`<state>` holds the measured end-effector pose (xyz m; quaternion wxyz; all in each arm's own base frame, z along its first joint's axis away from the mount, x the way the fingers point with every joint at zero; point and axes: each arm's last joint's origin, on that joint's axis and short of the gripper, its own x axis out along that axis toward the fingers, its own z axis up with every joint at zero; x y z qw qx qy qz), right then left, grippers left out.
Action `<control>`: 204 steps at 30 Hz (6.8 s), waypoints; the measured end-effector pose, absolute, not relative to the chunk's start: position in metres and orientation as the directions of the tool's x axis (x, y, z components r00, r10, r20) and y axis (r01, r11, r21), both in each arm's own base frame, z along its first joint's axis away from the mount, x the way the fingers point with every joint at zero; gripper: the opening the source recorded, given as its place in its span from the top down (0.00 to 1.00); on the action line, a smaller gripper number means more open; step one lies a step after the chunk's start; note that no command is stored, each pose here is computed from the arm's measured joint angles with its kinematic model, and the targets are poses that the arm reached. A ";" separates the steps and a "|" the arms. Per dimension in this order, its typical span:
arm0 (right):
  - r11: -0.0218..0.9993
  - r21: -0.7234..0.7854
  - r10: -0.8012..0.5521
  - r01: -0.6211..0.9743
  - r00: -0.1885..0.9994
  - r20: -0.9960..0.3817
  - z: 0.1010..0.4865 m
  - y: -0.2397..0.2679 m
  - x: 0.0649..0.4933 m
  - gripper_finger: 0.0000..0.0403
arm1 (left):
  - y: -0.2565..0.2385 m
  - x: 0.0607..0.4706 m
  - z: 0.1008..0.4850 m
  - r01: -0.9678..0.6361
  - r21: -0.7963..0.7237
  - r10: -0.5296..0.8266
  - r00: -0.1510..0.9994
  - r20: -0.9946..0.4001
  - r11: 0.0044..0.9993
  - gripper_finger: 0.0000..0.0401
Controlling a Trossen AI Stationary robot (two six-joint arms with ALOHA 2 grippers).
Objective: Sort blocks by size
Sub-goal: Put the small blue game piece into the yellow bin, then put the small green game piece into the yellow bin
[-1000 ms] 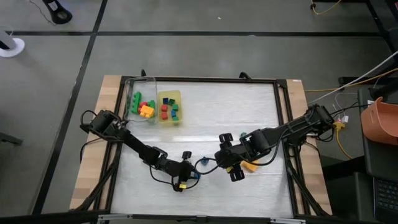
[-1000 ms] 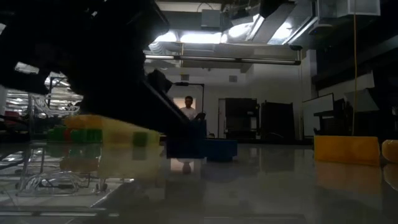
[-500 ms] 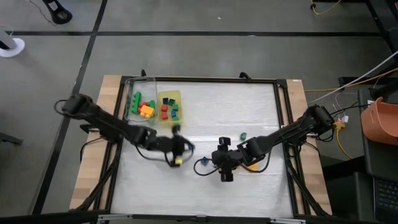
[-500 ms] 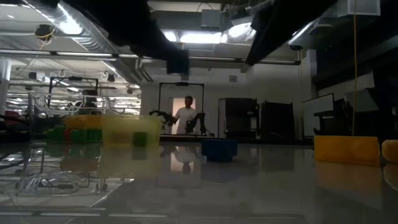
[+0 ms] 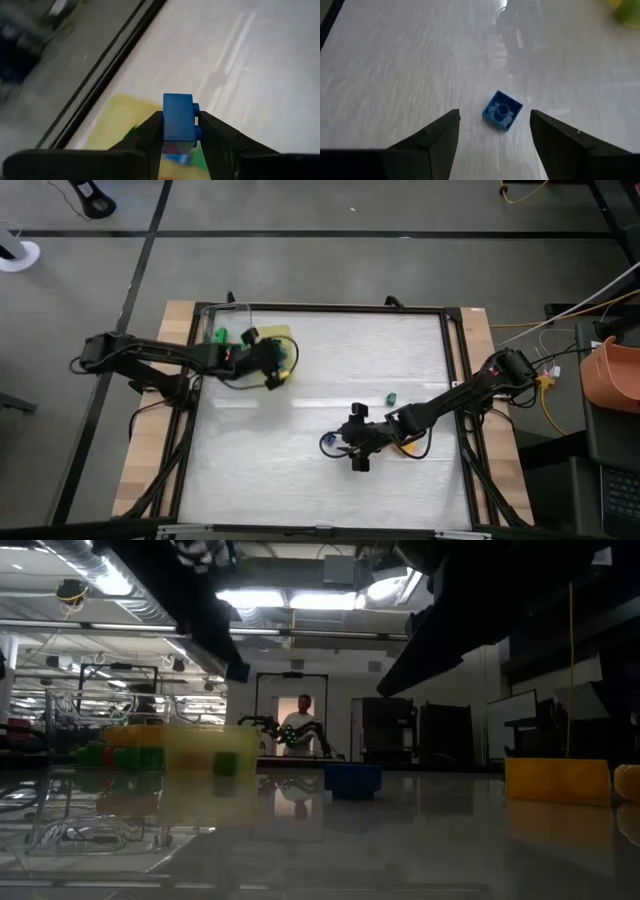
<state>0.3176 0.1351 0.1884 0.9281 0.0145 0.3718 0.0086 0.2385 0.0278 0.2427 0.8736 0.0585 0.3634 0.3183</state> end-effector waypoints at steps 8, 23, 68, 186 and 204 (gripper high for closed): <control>0.999 0.033 0.027 -0.005 0.723 -0.690 0.185 0.134 0.316 0.40 | 0.061 0.230 0.236 -0.654 0.303 0.658 0.401 -0.637 0.693 0.68; 0.966 0.146 -0.070 0.213 0.760 -0.646 0.183 0.134 0.321 0.40 | 0.059 0.232 0.233 -0.637 0.140 0.527 0.471 -0.708 0.758 0.51; 0.932 0.043 -0.262 0.359 0.751 -0.606 0.096 0.157 0.339 0.42 | 0.044 0.234 0.232 -0.581 0.140 0.484 0.494 -0.722 0.802 0.52; 0.991 -0.095 -0.110 0.098 0.156 -0.982 0.183 0.031 0.228 0.36 | -0.142 0.258 0.193 -0.316 0.064 0.305 0.812 -0.498 0.946 0.52; 0.971 -0.204 -0.224 0.125 0.183 -0.957 0.176 0.027 0.227 0.36 | -0.142 0.258 0.193 -0.320 0.056 0.304 0.813 -0.496 0.946 0.52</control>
